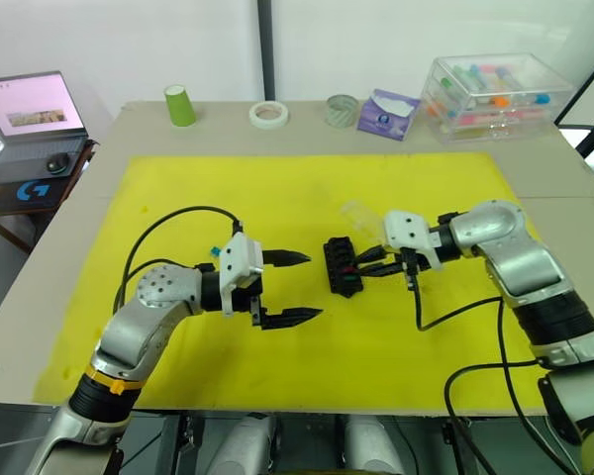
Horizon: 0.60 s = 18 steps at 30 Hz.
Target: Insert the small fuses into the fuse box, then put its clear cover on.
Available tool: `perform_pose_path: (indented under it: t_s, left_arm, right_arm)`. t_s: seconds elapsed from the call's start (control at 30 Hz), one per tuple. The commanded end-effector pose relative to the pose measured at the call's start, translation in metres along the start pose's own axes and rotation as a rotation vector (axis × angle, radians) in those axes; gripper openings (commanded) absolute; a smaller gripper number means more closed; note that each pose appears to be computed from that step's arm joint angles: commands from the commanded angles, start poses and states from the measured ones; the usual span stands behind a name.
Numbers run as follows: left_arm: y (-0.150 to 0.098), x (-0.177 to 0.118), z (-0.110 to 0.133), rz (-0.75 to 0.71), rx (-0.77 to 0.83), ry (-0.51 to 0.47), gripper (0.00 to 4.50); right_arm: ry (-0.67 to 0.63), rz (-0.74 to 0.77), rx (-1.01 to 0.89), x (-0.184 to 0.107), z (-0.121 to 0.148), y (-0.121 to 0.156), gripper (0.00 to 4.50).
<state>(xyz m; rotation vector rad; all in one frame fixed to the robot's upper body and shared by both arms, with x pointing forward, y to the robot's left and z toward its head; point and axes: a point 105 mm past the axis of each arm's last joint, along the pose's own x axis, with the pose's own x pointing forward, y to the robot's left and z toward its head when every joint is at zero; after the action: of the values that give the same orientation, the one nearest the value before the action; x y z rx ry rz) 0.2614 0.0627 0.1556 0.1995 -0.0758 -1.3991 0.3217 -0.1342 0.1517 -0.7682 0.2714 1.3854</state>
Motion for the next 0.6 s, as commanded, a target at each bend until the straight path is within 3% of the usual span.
perform_pose_path:
  t_s: [0.03, 0.07, 0.6]
  left_arm:
    - [-0.001, 0.002, 0.008, -0.006, 0.039, -0.016, 4.50]
    - [-0.001, 0.002, 0.008, -0.005, 0.039, -0.016, 4.50]
    - [0.000, 0.003, 0.009, -0.006, 0.043, -0.020, 4.50]
  right_arm:
    - [-0.005, -0.008, -0.018, -0.002, 0.004, -0.002, 2.05]
    - [-0.006, -0.008, -0.017, -0.002, 0.005, -0.002, 2.36]
    - [-0.049, -0.030, 0.007, -0.013, 0.014, -0.009, 2.36]
